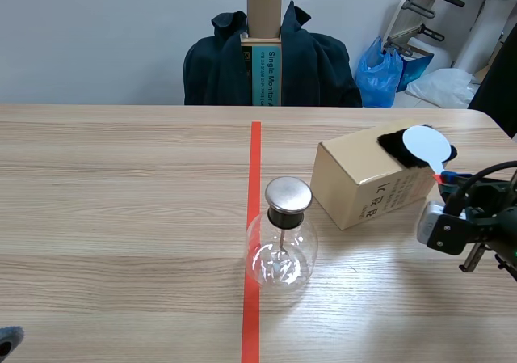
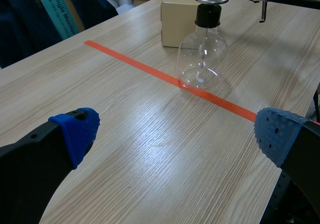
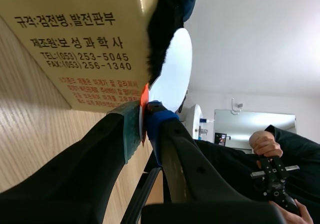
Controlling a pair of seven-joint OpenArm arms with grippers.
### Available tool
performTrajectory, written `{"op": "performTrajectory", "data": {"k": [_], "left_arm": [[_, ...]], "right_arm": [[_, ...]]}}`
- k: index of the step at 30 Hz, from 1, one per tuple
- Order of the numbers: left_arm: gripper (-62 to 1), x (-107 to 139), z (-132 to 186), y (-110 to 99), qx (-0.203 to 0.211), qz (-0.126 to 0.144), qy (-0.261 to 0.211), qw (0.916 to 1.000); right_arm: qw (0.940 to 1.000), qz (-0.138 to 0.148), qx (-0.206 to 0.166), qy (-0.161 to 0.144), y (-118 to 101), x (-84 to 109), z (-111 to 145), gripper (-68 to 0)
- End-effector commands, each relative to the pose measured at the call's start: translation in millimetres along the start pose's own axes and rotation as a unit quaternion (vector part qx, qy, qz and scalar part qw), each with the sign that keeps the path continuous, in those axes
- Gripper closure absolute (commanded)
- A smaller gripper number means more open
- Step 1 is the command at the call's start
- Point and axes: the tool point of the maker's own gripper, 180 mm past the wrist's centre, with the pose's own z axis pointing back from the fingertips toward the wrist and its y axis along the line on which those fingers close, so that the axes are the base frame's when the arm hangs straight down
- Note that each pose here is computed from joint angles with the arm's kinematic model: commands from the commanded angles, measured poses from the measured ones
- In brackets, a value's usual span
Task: Do the electroscope experiment.
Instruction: 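Rub the plate on the fur, then bring the plate to the electroscope and point at the metal foil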
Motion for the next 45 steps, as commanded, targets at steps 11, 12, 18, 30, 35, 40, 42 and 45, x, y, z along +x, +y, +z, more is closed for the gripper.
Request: {"op": "performTrajectory", "data": {"k": [11, 12, 18, 30, 35, 40, 42, 45], "left_arm": [[-62.3, 10, -2, 3, 0.005, -0.004, -0.02, 0.9998], [-62.3, 10, -2, 3, 0.005, -0.004, -0.02, 0.9998], [-62.3, 10, -2, 3, 0.005, -0.004, -0.02, 0.9998], [-62.3, 6, -6, 3, -0.009, -0.022, -0.005, 0.9997], [-27.2, -8, -18, 3, -0.033, -0.054, 0.035, 0.9974], [-2.3, -7, -47, 2, -0.062, -0.074, 0.029, 0.9949], [-2.5, -5, -63, -1, -0.079, -0.08, 0.02, 0.9935], [-2.5, -2, -86, -3, -0.098, -0.08, -0.003, 0.992]], "right_arm": [[0.9969, 0.038, -0.069, 0.002, -54, -9.8, -5, -0.7], [0.9961, 0.041, -0.078, 0.005, -60, -11.2, -4, -0.7], [0.9885, 0.062, -0.135, 0.026, -108, -21.3, 0, -0.7], [0.9576, 0.067, -0.277, 0.045, -212, -28.3, 27, -0.7], [0.9467, 0.065, -0.312, 0.049, -236, -29.5, 38, -0.7], [0.9385, 0.062, -0.336, 0.052, -252, -30.9, 47, -0.7], [0.9352, 0.057, -0.345, 0.054, -258, -32.1, 51, -0.7], [0.9306, 0.049, -0.359, 0.055, -265, -33.5, 56, -0.7]]}}
